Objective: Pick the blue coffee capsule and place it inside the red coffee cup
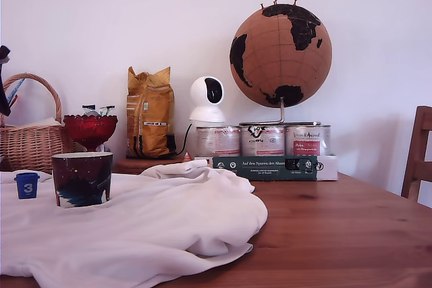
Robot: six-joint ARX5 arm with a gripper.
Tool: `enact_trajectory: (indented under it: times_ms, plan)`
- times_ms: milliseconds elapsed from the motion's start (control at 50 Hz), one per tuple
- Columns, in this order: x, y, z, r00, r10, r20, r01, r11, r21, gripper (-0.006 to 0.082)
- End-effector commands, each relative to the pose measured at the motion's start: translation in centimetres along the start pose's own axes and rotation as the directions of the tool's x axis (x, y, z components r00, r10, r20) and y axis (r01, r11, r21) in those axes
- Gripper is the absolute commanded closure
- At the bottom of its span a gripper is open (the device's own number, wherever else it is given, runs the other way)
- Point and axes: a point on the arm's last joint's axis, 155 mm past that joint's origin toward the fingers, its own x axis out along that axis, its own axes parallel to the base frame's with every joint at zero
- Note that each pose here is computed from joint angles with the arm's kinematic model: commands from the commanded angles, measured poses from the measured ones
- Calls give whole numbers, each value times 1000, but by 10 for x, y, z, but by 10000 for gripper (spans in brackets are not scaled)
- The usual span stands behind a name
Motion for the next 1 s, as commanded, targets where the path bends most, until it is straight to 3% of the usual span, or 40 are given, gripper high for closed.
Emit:
enact_trajectory:
  times_ms: [0,240,400,700,980]
  plan:
    - [10,3,-5,998,-6,-59,5,1000,-14,236]
    - [32,11,0,984,8,-178,-9,1000,-7,199]
    - [48,12,0,973,19,-231,-15,1000,18,82]
    - [78,2,3,962,-1,-271,17,998,56,81]
    - [102,-1,-15,948,-13,-318,34,998,59,81]
